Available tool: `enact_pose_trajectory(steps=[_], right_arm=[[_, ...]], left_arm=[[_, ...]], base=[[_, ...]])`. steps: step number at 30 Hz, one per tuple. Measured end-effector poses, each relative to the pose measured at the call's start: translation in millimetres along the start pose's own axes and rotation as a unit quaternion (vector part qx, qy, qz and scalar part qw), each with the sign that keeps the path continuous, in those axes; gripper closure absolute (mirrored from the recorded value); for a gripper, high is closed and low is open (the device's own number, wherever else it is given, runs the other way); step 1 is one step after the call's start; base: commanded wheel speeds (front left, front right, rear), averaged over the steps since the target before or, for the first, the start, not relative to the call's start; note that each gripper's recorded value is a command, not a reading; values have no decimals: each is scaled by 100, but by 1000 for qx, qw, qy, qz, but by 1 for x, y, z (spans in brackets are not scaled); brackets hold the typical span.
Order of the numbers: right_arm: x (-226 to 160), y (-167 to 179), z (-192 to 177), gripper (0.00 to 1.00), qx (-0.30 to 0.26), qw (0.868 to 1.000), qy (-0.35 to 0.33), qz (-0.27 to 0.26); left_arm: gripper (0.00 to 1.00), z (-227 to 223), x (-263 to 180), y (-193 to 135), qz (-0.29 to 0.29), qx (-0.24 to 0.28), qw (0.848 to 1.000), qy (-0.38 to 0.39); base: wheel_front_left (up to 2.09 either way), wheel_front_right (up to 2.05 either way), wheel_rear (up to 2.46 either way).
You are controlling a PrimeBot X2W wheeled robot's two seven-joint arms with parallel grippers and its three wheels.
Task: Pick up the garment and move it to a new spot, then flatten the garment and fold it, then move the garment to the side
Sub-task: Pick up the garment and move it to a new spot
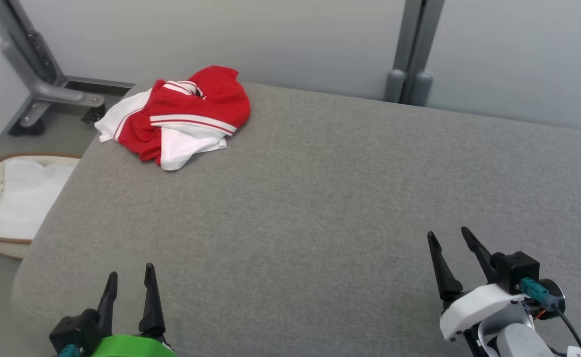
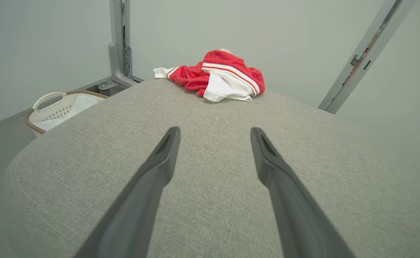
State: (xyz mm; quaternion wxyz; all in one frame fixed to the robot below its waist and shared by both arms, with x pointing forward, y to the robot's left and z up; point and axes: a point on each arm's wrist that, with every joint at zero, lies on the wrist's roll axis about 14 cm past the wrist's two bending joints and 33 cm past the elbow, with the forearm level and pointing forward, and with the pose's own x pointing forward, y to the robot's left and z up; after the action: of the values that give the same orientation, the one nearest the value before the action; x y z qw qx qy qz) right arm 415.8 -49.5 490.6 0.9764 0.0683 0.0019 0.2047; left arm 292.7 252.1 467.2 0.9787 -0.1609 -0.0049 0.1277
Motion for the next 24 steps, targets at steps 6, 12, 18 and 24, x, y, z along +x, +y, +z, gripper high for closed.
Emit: enact_pose_trajectory(steps=[6,12,18,24], right_arm=[[15,26,-3,0,2,999,4,40],[20,32,-6,0,2,999,7,50],[29,19,1,0,-7,999,-6,35],[40,5,4,0,-24,999,-15,24]], left_arm=[[0,7,-13,22,35,-1,999,-11],[0,15,-13,31,49,2,999,-23],[0,50,13,34,42,26,996,-68],[0,124,63,39,13,113,984,-141]], base=[[0,0,0],[0,0,0],[0,0,0],[0,0,0]])
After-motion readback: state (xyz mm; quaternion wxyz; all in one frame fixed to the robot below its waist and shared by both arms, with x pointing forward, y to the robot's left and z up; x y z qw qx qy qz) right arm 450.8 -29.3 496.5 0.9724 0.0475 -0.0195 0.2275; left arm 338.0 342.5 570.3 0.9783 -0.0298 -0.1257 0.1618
